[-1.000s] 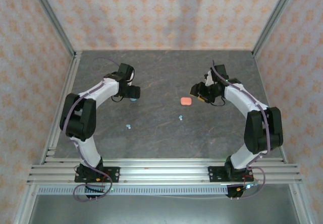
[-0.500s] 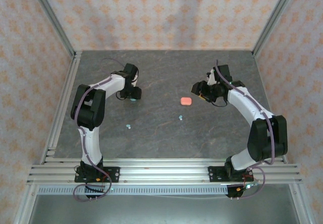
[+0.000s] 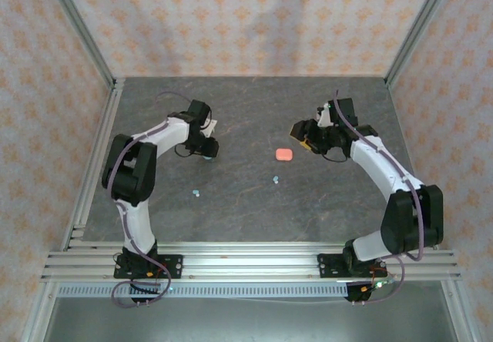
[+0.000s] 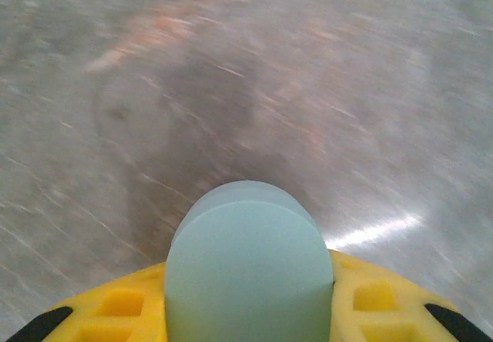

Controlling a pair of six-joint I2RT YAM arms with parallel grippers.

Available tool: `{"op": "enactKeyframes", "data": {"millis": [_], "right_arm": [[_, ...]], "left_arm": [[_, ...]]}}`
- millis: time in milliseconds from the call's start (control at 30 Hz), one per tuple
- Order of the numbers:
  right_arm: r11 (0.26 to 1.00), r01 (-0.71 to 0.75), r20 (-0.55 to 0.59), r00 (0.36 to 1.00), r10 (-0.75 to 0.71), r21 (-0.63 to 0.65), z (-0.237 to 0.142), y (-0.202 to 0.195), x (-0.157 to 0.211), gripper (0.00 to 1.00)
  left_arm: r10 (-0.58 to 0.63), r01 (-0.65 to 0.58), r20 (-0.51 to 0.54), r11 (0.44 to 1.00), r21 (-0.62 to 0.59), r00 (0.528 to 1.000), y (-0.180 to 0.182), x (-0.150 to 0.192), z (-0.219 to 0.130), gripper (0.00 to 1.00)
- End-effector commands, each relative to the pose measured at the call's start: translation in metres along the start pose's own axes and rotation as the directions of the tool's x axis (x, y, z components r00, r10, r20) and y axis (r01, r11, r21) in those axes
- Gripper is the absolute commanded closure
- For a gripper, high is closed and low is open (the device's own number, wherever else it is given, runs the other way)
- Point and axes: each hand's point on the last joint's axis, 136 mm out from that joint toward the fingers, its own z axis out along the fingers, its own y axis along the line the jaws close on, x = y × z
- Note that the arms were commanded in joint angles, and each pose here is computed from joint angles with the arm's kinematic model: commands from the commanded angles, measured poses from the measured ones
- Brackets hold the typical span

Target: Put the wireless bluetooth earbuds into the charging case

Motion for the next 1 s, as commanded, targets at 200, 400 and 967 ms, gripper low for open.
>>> {"op": "enactKeyframes", "data": {"millis": [200,400,967], "right_arm": [[0.968,0.084,-0.086,0.991,-0.107,-0.237,-0.023,0.083,0.046,0.42],[0.934,0.140,-0.099,0.978,-0.182,-0.329,-0.050,0.114,0.074,0.36],[0.888,0.242,-0.199,0.920,-0.338,-0.391,-0.039,0.158,0.135,0.30]], "left_arm": [[0.382,-0.470,0.320,0.842,0.267,0.867,-0.134,0.021,-0.111,0.79],[0.391,-0.613,0.540,0.721,0.324,0.745,-0.160,0.040,-0.165,0.78],[0.426,-0.726,0.626,0.587,0.359,0.653,-0.192,0.057,-0.216,0.76]]}}
